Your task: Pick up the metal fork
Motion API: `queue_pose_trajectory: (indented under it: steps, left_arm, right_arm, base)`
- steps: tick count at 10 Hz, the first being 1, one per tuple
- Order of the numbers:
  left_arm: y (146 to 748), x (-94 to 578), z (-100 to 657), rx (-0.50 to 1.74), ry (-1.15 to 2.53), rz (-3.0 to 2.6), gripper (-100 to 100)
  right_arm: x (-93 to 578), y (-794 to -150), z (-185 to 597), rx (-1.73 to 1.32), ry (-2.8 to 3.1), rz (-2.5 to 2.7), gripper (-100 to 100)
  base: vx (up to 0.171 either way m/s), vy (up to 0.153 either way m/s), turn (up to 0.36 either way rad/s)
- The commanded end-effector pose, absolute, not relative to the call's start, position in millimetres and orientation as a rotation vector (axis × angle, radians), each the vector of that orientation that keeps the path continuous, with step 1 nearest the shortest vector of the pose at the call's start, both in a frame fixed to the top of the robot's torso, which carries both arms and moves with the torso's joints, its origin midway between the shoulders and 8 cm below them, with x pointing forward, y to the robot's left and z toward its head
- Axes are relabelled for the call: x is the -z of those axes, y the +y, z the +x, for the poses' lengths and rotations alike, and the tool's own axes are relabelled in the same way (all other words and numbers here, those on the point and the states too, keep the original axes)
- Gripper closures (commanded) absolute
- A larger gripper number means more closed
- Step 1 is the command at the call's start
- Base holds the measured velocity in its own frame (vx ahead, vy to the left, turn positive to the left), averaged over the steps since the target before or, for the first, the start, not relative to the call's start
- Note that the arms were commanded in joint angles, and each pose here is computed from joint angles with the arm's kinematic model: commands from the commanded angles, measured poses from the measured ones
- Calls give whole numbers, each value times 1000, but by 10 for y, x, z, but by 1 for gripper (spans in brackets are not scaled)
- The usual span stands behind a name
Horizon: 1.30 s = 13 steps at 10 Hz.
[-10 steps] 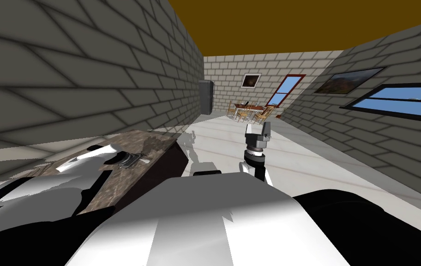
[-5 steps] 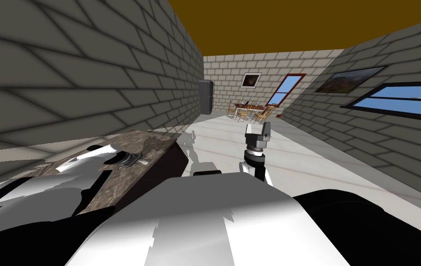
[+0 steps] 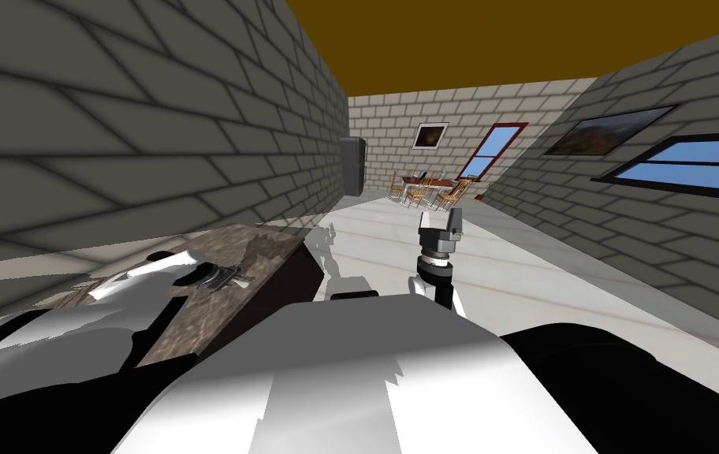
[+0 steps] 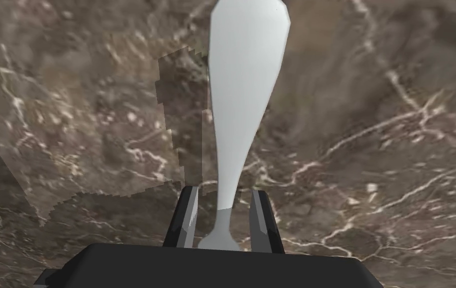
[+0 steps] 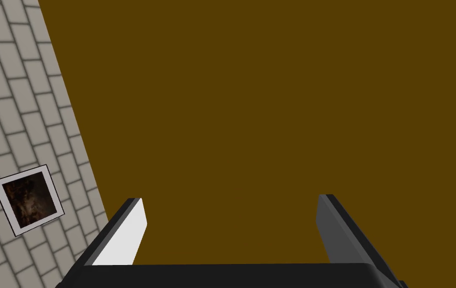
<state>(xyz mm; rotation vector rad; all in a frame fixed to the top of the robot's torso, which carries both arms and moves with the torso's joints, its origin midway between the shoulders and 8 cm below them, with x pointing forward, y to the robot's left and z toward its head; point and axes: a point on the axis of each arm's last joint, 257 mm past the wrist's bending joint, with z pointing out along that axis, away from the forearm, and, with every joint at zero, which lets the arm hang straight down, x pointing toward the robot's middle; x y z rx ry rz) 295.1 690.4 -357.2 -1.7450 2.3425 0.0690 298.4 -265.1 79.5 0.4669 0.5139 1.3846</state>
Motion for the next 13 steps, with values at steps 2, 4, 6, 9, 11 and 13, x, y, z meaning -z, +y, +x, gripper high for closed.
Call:
queue_pose_trajectory:
  steps: [2,4,6,9,11,13]
  left_arm:
    - [6861,3530,3067,-63,2341,-1712,100]
    - [6815,3458,3226,-49,2352,-1654,100]
    - [6835,3515,3038,-92,2361,-1703,100]
    - [6771,3498,3118,-85,2343,-1696,100]
    - [6708,3428,3271,-68,2354,-1639,100]
    - [6718,3497,3069,-117,2367,-1680,100]
  right_arm:
    - [-795,-2651,2984,-1385,514,467,0]
    - [-795,-2651,2984,-1385,514,467,0]
    - [-795,-2651,2984,-1385,514,467,0]
    - [-795,-2651,2984,-1385,514,467,0]
    - [-795,-2651,2984,-1385,514,467,0]
    - [-795,-2651,2984,-1385,514,467,0]
  base:
    - [-4,-3,12]
    - [-3,-3,0]
    - [22,34,30]
    - [26,57,21]
    - [-8,-9,-7]
    - [15,33,31]
